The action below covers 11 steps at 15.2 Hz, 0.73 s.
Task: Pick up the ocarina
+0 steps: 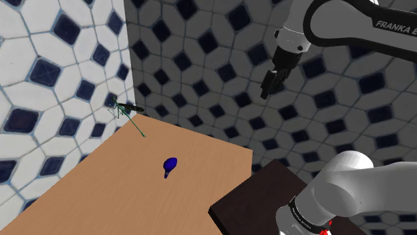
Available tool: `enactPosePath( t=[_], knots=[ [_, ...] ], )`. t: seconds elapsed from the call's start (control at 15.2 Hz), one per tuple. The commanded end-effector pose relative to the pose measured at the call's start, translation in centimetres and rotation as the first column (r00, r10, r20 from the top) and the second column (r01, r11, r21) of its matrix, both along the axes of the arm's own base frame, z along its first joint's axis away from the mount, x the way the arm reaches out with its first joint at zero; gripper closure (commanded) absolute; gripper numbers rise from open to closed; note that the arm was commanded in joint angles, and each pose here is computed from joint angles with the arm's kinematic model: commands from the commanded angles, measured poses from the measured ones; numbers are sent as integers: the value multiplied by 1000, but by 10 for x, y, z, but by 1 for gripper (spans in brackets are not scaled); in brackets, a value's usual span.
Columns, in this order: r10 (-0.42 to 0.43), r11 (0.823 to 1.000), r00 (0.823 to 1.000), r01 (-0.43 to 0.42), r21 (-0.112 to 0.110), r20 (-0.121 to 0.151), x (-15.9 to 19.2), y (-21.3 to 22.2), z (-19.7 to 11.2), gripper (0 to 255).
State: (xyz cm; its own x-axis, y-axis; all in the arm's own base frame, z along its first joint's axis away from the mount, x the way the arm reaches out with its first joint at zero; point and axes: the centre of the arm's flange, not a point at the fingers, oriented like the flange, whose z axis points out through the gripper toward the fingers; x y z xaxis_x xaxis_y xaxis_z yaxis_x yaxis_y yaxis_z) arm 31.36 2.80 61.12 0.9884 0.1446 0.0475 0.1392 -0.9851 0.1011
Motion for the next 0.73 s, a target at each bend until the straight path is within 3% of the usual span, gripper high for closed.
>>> enactPosePath(
  t=[0.0, 0.66],
  knots=[
    [0, 1000, 1000, 0, 0, 0, 0, 0, 0, 0],
    [-134, 991, 990, 134, -6, -42, 47, 83, -96, 0]
  ],
)
